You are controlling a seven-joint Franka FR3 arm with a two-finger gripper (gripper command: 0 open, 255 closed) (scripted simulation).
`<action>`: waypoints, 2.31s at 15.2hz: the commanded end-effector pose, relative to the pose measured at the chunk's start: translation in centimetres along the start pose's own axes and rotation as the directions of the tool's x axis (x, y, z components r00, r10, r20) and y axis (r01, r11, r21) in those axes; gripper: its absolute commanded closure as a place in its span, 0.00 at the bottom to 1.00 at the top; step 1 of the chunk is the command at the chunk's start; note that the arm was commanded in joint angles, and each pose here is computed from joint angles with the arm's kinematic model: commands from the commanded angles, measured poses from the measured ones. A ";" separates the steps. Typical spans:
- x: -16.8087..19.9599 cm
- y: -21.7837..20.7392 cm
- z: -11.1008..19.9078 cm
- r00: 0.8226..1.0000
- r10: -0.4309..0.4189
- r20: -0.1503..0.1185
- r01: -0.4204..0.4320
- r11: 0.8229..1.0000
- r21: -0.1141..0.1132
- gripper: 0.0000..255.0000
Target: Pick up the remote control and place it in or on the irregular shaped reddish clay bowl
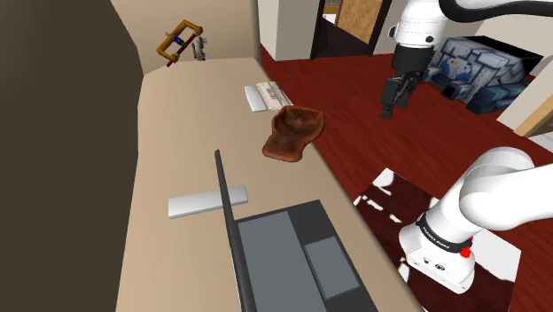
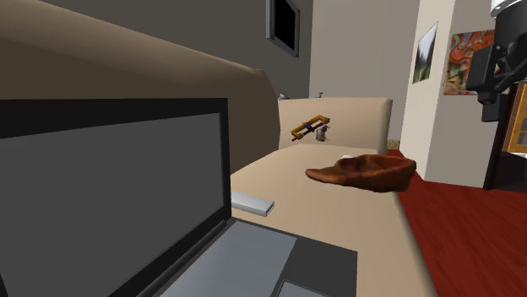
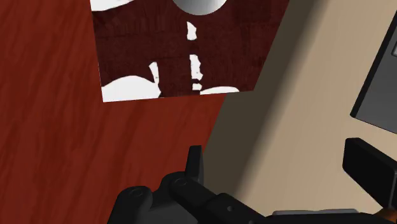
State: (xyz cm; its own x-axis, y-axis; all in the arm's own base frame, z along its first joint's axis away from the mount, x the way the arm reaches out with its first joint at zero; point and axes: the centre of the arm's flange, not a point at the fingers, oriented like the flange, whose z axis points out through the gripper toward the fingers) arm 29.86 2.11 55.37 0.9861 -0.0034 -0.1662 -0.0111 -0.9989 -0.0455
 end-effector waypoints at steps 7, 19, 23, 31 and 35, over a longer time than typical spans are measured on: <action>5.6 -4.9 2.4 0.990 -0.141 -0.022 0.140 0.990 -0.021 0.00; 14.6 -16.6 7.3 0.910 -0.412 -0.057 0.408 0.910 -0.072 0.00; 16.9 -21.0 8.9 0.866 -0.496 -0.065 0.490 0.867 -0.091 0.00; 20.2 -30.3 12.2 0.756 -0.651 -0.075 0.639 0.758 -0.130 0.00; 21.3 -35.1 14.0 0.690 -0.719 -0.078 0.705 0.693 -0.150 0.00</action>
State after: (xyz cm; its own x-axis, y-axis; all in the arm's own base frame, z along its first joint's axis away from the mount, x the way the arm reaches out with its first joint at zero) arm 48.56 36.59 40.32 0.7187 0.6952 -0.0100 0.6952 -0.7188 -0.0043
